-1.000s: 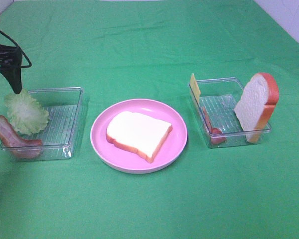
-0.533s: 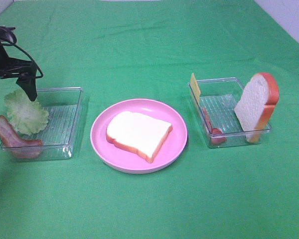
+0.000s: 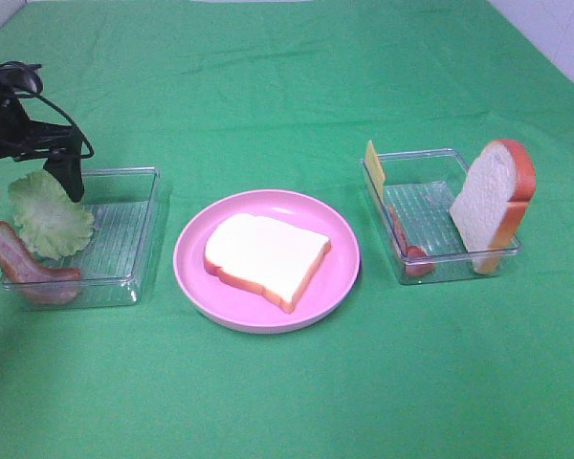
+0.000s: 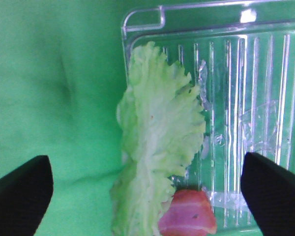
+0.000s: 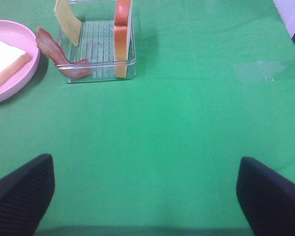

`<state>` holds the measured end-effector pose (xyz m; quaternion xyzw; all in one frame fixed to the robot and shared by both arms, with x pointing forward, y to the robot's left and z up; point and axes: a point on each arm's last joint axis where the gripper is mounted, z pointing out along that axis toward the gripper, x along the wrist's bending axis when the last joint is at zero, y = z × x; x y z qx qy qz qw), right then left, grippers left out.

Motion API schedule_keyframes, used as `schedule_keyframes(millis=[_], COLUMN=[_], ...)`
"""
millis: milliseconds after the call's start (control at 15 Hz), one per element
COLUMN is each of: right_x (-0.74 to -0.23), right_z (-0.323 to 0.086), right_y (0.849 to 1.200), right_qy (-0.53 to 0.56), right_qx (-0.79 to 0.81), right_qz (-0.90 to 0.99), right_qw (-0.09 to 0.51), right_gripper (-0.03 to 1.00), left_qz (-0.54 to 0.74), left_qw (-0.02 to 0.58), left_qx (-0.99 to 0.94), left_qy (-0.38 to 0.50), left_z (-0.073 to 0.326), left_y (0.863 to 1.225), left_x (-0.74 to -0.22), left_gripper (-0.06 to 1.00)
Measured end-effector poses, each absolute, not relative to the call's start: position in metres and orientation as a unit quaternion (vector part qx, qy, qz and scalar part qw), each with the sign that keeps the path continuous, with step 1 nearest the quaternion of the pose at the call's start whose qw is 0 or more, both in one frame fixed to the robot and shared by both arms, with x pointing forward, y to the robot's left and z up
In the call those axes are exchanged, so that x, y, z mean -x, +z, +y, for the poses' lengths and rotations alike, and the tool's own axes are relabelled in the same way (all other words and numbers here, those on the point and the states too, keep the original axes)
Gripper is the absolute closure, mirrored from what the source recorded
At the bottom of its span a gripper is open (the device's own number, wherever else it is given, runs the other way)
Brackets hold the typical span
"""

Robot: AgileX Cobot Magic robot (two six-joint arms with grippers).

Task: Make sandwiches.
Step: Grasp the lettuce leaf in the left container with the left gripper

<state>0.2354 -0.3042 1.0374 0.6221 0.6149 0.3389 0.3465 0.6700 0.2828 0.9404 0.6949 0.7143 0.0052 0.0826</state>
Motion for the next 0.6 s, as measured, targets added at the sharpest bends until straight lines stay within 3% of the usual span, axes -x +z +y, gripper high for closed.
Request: schedule_keyframes(millis=[133, 200, 333, 600], right_x=[-0.2354, -0.2354, -0.2354, -0.2354], right_z=[-0.3042, -0.3042, -0.3042, -0.3042], right_y=[1.0374, 1.0374, 1.0374, 1.0374], right_qy=[0.339, 0.339, 0.339, 0.339], right_qx=[-0.622, -0.622, -0.622, -0.622], right_qz=[0.615, 0.615, 0.615, 0.615], right_qw=[0.346, 0.346, 0.346, 0.346], right_gripper=[0.01, 0.01, 0.01, 0.01], left_qz=[0.714, 0.715, 0.715, 0.719], left_qw=[0.083, 0.084, 0.084, 0.082], left_qx=[-0.695, -0.694, -0.694, -0.691], left_qy=[0.005, 0.004, 0.004, 0.002], left_z=[0.2827, 0.2826, 0.2826, 0.2826], left_y=[0.9404, 0.9404, 0.9404, 0.9403], left_x=[-0.6700, -0.6700, -0.6700, -0.6697], left_gripper=[0.06, 0.21, 0.39, 0.65])
